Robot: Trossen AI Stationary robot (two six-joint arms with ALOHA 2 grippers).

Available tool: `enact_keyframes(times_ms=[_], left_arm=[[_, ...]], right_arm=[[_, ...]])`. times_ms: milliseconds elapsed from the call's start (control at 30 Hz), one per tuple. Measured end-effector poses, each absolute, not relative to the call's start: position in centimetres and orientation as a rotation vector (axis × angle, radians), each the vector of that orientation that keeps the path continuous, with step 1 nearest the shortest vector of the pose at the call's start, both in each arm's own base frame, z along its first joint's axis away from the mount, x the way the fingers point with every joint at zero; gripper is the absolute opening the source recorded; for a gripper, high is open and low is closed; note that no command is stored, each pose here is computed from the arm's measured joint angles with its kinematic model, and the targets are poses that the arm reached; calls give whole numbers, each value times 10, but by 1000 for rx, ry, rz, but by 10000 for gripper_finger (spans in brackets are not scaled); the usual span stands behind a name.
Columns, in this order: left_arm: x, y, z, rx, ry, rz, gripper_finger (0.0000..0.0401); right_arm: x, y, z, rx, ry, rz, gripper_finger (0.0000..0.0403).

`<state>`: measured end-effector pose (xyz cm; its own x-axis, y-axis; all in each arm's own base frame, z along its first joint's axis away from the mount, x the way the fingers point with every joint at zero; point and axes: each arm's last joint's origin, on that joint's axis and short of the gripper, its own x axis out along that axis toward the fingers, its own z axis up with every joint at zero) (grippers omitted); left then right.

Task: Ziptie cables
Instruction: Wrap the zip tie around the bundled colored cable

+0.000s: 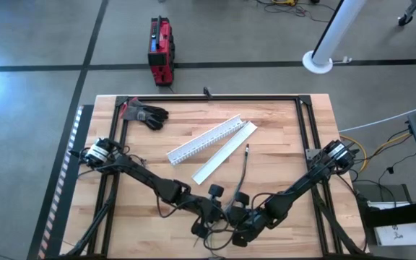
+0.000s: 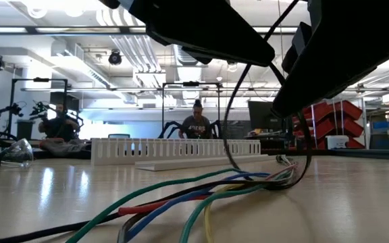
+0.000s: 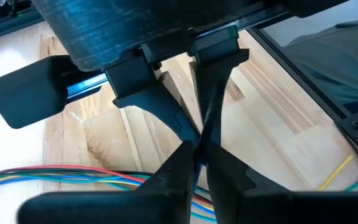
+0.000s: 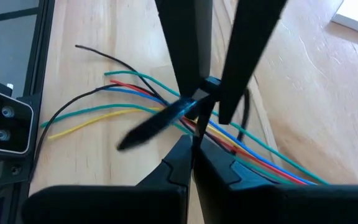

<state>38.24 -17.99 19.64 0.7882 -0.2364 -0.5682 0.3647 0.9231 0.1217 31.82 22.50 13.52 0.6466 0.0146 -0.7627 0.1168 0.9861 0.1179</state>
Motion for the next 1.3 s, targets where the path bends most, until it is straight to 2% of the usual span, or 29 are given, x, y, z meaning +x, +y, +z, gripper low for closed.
enact_keyframes(times_ms=[267,600,733,900,1300], left_arm=[[383,-180,197,210,579,-320,10],[381,-179,193,120,632,-277,8],[380,-178,192,99,641,-259,8],[381,-178,193,82,634,-226,8],[381,-179,194,71,627,-223,8]], right_arm=[[318,223,138,91,843,-80,10],[313,224,158,63,809,-46,102],[308,228,164,52,785,-55,123],[305,234,170,38,729,-97,116],[305,235,167,59,723,-126,56]])
